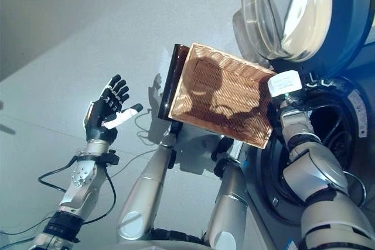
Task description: Pick up the clothes and place them into the washing machine
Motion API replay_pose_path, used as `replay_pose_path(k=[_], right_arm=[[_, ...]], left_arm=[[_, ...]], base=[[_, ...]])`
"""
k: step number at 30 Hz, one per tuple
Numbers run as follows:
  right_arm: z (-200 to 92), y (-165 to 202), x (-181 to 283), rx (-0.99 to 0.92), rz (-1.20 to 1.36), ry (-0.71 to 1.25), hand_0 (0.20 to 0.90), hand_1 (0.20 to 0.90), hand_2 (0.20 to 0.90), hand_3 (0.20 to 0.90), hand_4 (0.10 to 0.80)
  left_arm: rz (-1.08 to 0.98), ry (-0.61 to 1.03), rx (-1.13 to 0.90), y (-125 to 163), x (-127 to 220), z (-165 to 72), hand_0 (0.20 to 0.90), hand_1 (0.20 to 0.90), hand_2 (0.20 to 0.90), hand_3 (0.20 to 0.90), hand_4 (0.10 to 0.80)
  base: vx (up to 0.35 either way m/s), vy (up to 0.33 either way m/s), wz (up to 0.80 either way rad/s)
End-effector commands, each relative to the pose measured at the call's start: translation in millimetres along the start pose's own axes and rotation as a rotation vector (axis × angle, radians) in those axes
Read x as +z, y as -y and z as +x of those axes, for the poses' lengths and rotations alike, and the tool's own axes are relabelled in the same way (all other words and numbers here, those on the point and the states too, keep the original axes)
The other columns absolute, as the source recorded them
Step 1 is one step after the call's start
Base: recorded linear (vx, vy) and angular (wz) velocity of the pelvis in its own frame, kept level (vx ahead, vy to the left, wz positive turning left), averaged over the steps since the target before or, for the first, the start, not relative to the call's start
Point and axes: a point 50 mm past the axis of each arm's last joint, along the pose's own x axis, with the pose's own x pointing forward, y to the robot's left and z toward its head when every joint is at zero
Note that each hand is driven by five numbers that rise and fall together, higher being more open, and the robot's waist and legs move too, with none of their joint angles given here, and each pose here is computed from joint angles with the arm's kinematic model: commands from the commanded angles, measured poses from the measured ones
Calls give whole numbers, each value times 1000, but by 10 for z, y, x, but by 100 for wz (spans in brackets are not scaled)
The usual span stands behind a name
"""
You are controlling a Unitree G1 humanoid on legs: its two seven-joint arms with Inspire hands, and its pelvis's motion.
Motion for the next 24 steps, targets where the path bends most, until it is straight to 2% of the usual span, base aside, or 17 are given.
replay_pose_path(k=[1, 15, 24], right_arm=[[-112, -125, -705, 63, -170, -196, 200, 200, 200, 200, 300], [-268, -395, -724, 140, -192, -192, 200, 200, 200, 200, 300], [-494, -767, -515, 228, -58, -211, 200, 200, 200, 200, 300]], left_arm=[[-52, 187, 10, 1, 293, -73, 900, 900, 900, 900, 800], [-54, 183, -30, 36, 263, -73, 900, 900, 900, 900, 800], [-70, 183, -22, 70, 238, -51, 900, 900, 900, 900, 800]], base=[[0, 0, 0], [7, 9, 0], [6, 30, -4]])
